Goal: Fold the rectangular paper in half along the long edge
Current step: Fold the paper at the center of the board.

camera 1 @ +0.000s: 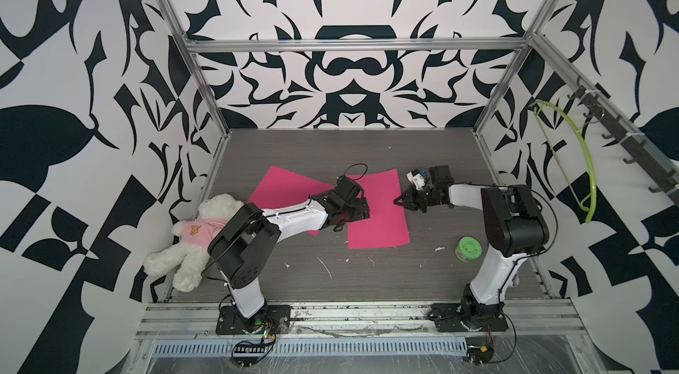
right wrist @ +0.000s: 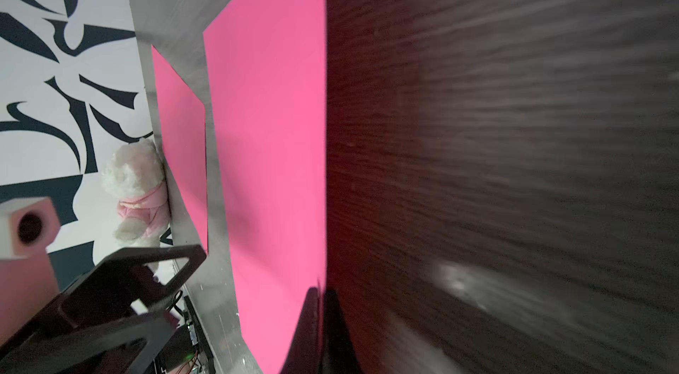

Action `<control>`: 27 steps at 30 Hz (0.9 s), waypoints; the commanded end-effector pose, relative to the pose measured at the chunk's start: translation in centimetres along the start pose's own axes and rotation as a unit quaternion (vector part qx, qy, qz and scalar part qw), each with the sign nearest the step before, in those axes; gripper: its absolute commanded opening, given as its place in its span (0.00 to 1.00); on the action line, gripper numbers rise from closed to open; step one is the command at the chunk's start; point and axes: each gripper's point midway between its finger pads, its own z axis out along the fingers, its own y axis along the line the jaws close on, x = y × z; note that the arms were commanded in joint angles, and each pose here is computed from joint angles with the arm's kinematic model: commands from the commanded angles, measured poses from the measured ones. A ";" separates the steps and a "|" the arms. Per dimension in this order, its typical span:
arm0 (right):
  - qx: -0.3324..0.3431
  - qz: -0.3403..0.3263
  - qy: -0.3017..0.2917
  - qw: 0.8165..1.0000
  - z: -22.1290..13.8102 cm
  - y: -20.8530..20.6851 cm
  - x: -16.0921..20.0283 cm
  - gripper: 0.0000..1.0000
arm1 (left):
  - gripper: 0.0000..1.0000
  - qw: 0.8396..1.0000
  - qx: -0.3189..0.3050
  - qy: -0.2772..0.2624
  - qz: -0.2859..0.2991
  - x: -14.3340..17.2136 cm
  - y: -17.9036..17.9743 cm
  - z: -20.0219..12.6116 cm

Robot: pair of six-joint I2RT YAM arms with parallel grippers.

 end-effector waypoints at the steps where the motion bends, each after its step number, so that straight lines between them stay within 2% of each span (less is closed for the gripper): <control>1: -0.014 -0.022 0.016 1.000 -0.2 1.6 0.3 0.00 | 0.75 0.999 -0.046 0.028 0.007 0.7 2.5 0.6; 6: -0.009 -0.020 0.007 1.000 -0.3 1.6 0.0 0.00 | 0.63 0.996 -0.079 0.044 0.003 1.6 4.4 1.5; 8: -0.007 -0.019 0.004 1.000 -0.4 1.6 0.0 0.05 | 0.58 0.995 -0.081 0.050 0.002 1.9 4.6 1.9; 12: -0.001 -0.020 -0.010 1.000 -0.7 1.6 -0.2 0.20 | 0.44 0.994 -0.086 0.063 0.003 2.5 5.0 2.5; 21: 0.000 -0.015 -0.049 0.999 -1.5 1.8 -1.2 0.39 | 0.41 0.992 -0.099 0.075 0.002 3.2 5.8 2.8; 27: -0.001 -0.011 -0.056 0.998 -1.6 1.6 -1.3 0.39 | 0.40 0.992 -0.102 0.076 0.001 3.3 5.9 2.8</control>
